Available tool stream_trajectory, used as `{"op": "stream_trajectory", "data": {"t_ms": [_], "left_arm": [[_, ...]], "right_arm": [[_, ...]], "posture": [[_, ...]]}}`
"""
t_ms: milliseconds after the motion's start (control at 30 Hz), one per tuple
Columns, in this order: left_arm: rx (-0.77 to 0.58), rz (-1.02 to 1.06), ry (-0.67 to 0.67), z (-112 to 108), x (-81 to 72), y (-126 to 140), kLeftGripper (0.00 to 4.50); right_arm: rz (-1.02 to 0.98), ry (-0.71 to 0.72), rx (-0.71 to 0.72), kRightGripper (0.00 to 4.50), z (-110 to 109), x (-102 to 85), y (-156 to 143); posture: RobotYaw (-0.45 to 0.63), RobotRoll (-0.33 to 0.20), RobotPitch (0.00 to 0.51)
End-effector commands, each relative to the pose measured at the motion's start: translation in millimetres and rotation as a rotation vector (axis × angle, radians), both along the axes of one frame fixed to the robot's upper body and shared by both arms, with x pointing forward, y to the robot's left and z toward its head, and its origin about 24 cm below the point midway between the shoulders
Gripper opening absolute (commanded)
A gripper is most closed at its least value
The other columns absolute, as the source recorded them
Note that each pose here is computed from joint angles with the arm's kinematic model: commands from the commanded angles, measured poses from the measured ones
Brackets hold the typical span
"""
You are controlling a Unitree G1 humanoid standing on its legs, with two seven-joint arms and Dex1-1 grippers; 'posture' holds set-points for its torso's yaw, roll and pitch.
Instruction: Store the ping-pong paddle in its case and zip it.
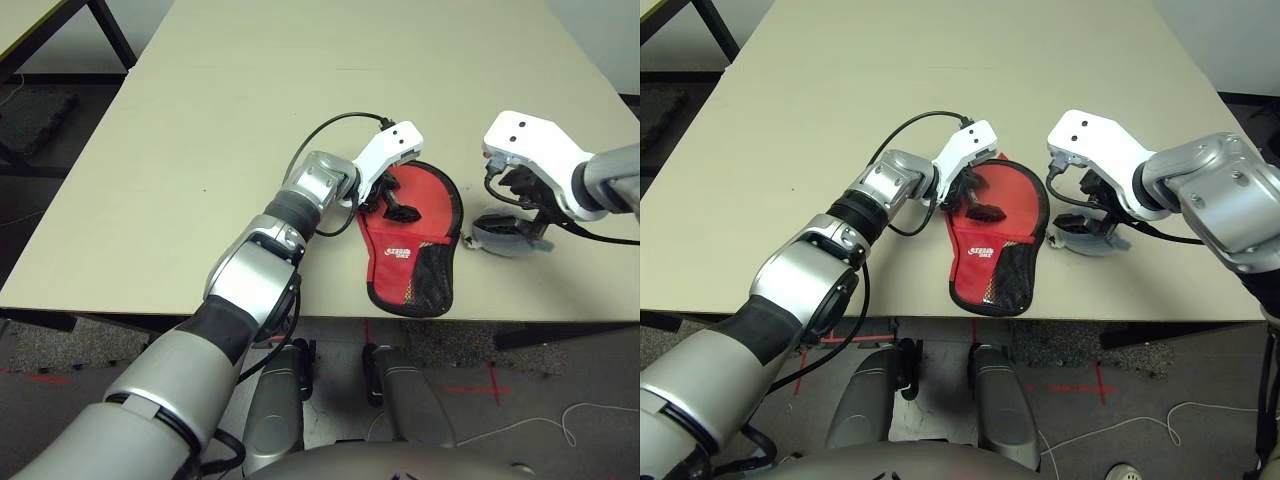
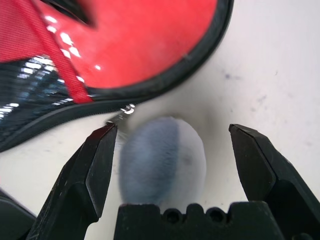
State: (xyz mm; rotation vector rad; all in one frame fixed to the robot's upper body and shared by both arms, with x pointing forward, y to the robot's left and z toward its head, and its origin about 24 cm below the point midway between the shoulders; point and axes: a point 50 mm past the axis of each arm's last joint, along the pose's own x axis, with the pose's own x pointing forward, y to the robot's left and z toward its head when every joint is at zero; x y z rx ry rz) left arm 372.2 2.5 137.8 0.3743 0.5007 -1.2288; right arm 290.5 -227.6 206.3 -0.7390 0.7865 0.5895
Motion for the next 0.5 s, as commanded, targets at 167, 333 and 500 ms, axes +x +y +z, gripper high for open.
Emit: {"op": "stream_trajectory", "data": {"t_ms": [167,333,500], "left_arm": [[0.107,0.082,0.083,-31,-1.4,19,4.50],[0.108,0.085,0.079,-31,-1.1,20,4.50],[0.109,0.084,0.078,-32,-1.2,20,4.50]], "right_arm": [[-0.118,0.127,-0.024,4.47,-20,2.4,-19],[-0.141,0.189,-0.007,4.09,-26,-1.3,-22],[-0.141,0.217,0.006,2.35,-26,-5.9,-20]], "posture": [[-0.10,0.000,0.192],[-0.10,0.000,0.192],[-0.11,0.000,0.193]]}}
